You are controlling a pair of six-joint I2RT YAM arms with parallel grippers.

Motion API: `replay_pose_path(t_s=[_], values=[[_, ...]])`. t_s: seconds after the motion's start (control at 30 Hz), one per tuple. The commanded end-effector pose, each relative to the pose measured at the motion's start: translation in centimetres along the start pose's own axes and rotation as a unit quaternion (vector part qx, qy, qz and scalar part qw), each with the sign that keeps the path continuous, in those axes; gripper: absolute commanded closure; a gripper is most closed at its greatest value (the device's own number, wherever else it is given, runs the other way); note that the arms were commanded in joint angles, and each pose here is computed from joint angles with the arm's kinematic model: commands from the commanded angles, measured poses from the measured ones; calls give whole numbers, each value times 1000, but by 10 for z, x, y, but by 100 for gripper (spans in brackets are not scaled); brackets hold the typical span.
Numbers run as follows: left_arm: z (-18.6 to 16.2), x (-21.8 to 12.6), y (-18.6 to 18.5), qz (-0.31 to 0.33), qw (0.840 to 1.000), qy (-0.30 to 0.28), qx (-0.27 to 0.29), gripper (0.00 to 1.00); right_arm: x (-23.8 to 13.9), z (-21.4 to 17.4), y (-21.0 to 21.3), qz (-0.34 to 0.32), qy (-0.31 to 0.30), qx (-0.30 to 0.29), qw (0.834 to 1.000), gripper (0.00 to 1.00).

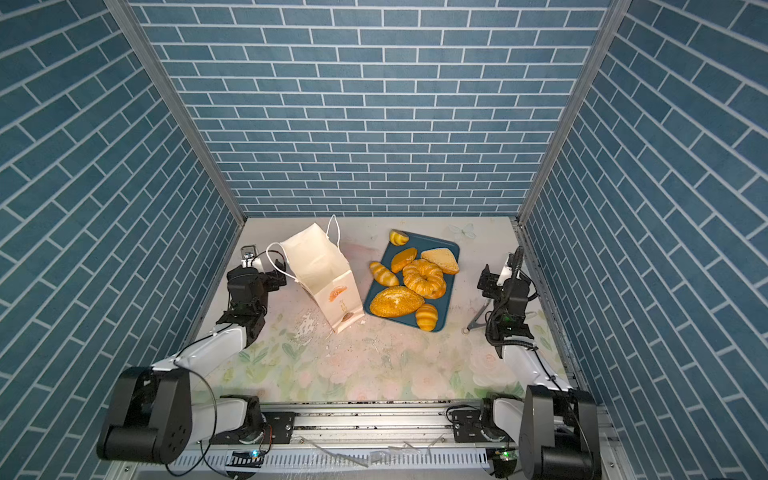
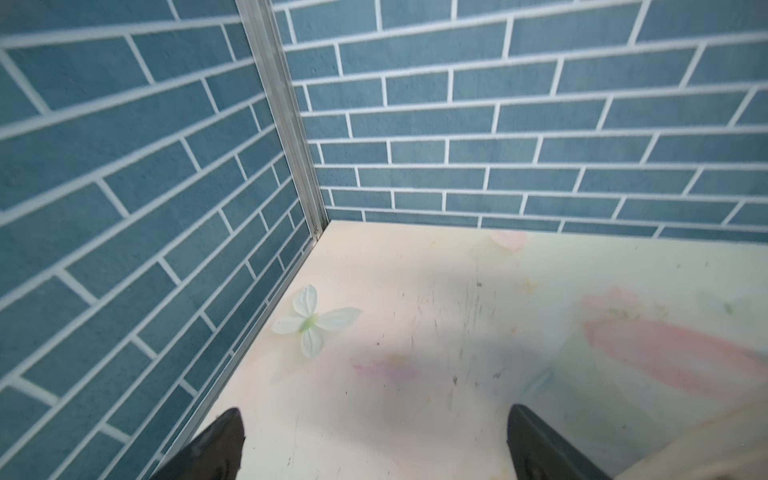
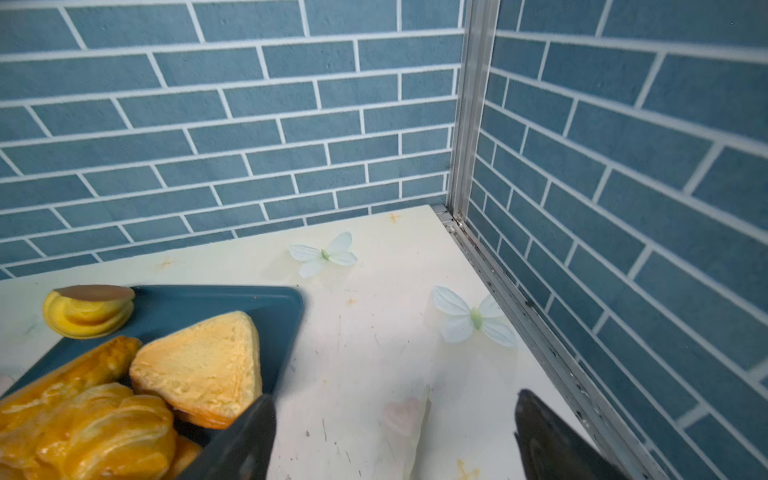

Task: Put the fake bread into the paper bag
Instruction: 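Grasp the paper bag edge with the left gripper and stand it upright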

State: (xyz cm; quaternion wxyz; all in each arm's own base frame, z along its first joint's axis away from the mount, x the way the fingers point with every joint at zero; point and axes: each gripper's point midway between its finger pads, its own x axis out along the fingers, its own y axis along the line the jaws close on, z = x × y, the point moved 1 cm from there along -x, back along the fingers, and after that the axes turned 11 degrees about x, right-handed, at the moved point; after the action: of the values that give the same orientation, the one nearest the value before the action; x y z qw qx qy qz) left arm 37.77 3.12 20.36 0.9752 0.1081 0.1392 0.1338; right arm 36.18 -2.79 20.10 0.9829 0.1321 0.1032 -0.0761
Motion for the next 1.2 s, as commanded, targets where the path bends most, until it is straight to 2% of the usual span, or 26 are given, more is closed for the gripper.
replay_pose_path(t_s=[0.0,0.13,0.2,0.4,0.57,0.63,0.73,0.8,0.87,0.97,1.17], values=[[-12,-16,9,-1,997,76,-23,1,-10,-6,12,18,78,24,996,14],[10,-42,26,9,994,89,-64,0,-21,6,23,34,115,26,992,14],[23,-57,27,-16,992,99,-82,0,-26,10,31,47,138,25,989,16],[69,-105,50,-13,980,144,-140,0,-33,17,71,131,202,29,970,18],[113,-130,42,-81,969,169,-158,0,-31,30,104,177,234,23,956,20],[122,-136,29,-118,964,182,-155,1,-29,31,120,200,249,20,947,22],[126,-144,14,-118,965,210,-101,2,-25,35,137,223,246,29,943,22],[124,-145,-1,-140,959,234,-84,3,-24,36,146,239,244,42,939,23],[122,-144,-15,-164,950,249,-86,7,-24,36,153,248,248,44,935,23],[114,-143,-20,-169,948,257,-86,14,-23,28,153,239,250,37,938,24],[104,-134,-40,-201,937,274,-77,37,-24,12,144,223,259,38,939,25]])
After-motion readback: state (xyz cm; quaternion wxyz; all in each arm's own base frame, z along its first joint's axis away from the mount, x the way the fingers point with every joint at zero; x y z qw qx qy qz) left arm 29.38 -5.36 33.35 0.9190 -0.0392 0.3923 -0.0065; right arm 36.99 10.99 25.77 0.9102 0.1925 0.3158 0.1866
